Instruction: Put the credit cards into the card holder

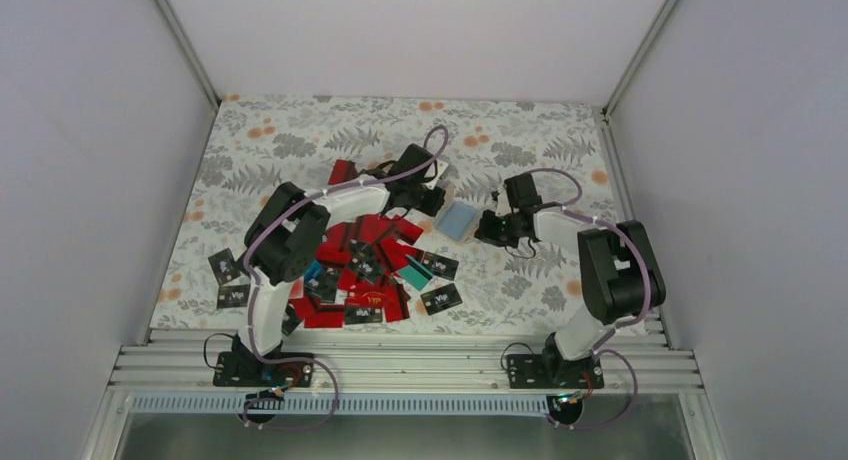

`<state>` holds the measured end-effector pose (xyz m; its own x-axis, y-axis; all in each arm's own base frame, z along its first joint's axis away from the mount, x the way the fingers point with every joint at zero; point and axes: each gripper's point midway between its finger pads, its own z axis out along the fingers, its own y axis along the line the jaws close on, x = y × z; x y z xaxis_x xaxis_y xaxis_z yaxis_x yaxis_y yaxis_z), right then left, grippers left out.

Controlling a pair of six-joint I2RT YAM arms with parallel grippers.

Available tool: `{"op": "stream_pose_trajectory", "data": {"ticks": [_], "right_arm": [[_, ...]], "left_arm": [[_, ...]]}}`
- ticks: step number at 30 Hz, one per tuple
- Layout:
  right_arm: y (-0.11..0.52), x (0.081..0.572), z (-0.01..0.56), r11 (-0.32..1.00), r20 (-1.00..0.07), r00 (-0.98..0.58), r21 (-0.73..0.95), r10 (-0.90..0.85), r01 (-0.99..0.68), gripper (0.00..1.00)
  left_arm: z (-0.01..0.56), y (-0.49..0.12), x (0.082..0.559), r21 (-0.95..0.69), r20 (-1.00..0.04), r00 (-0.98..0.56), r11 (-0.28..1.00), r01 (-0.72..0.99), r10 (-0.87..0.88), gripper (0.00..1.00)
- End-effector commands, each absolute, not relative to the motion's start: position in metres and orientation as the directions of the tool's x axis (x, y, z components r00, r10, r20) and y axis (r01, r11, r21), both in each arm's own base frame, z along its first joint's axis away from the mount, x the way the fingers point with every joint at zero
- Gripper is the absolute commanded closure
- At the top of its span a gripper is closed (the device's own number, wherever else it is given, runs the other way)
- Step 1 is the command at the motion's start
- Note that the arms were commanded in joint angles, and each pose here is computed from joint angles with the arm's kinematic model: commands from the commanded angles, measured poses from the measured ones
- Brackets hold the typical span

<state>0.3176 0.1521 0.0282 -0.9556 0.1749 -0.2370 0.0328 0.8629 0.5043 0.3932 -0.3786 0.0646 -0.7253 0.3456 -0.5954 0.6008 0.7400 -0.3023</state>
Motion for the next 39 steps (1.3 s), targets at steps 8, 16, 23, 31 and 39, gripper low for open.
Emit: {"op": "stream_pose_trajectory", "data": {"ticks": [8,16,23,31,39], "right_arm": [[0.119,0.354,0.015,0.867,-0.207,-0.928,0.463,0.309,0.185,0.96],[0.108,0.370,0.020,0.875,-0.235,-0.917,0.442,0.323,0.196,0.96],[0.107,0.392,0.027,0.872,-0.253,-0.906,0.447,0.338,0.200,0.96],[0.098,0.412,0.021,0.886,-0.260,-0.903,0.410,0.342,0.217,0.91],[0.088,0.424,0.042,0.894,-0.314,-0.883,0.393,0.350,0.215,0.72]], "left_arm": [[0.052,-0.339,0.367,-0.402,-0.492,-0.863,0.849,0.343,0.116,0.93],[0.041,-0.339,0.347,-0.531,-0.423,-0.906,0.810,0.249,0.001,0.85],[0.040,-0.342,0.337,-0.572,-0.410,-0.912,0.780,0.253,-0.005,0.78],[0.038,-0.355,0.329,-0.590,-0.405,-0.914,0.757,0.281,0.024,0.78],[0.039,-0.360,0.327,-0.592,-0.409,-0.912,0.751,0.294,0.034,0.77]]}}
